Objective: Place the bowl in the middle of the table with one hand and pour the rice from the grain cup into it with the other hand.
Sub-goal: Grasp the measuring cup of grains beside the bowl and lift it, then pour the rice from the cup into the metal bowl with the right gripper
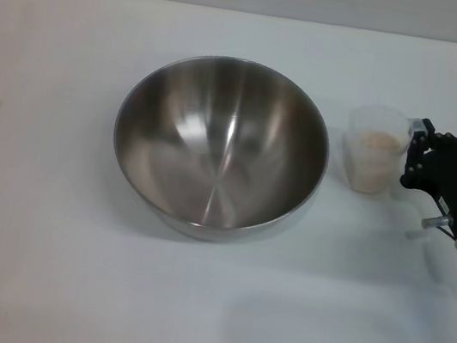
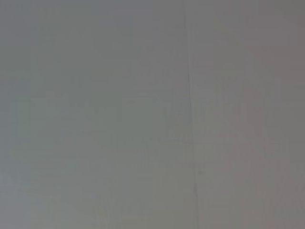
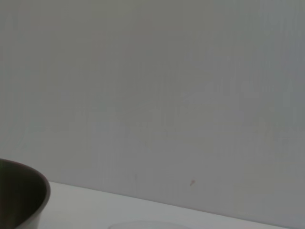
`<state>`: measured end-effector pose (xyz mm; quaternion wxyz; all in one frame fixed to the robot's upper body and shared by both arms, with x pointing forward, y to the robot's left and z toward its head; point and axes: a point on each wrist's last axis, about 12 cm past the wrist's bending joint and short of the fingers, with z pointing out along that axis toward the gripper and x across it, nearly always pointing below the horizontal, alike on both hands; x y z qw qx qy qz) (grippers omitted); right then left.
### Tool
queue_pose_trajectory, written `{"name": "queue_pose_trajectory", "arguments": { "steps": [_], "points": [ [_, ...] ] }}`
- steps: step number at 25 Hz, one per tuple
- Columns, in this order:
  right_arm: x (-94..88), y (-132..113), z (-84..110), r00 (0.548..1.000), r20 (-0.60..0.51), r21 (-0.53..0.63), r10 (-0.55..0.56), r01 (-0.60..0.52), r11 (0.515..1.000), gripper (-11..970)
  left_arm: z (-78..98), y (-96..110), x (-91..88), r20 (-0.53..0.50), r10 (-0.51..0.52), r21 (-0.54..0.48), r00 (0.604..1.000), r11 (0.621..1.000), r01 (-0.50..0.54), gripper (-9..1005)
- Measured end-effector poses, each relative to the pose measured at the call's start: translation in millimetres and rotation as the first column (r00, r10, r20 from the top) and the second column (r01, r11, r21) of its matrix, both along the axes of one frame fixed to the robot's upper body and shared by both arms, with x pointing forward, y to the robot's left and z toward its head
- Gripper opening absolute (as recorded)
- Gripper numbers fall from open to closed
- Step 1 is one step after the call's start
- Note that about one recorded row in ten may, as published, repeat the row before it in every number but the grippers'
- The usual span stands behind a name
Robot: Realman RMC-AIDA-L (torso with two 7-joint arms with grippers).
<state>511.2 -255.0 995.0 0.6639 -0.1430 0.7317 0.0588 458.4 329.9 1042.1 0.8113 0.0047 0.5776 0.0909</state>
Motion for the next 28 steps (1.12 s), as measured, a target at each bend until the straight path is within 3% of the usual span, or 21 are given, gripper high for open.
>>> {"name": "queue_pose_trajectory", "arguments": {
  "steps": [7,14,20,24,28],
  "points": [
    [-5.5,-2,2.8,0.999,0.048,-0.010,-0.005,0.006,1.000,18,-0.4,-1,0.1,-0.001,-0.004,-0.001,1.000,1.000,0.004,813],
    [-13.6,-9,19.9,0.977,0.207,0.046,-0.047,0.038,0.998,17,-1.4,-3,-1.8,-0.004,-0.011,0.000,1.000,1.000,0.011,812],
    [-7.1,-4,38.9,0.941,0.336,0.068,-0.027,0.004,0.998,18,-5.2,-7,-7.0,-0.021,-0.031,0.000,0.999,1.000,0.031,812],
    [3.9,11,53.7,0.902,0.431,0.010,0.017,-0.024,1.000,19,-10.5,-11,-12.2,-0.049,-0.061,0.007,0.997,0.998,0.061,813],
    [10.4,33,63.1,0.861,0.502,-0.121,0.083,-0.025,0.992,19,-16.2,-16,-17.1,-0.080,-0.092,0.017,0.993,0.995,0.093,813]
  ]
}}
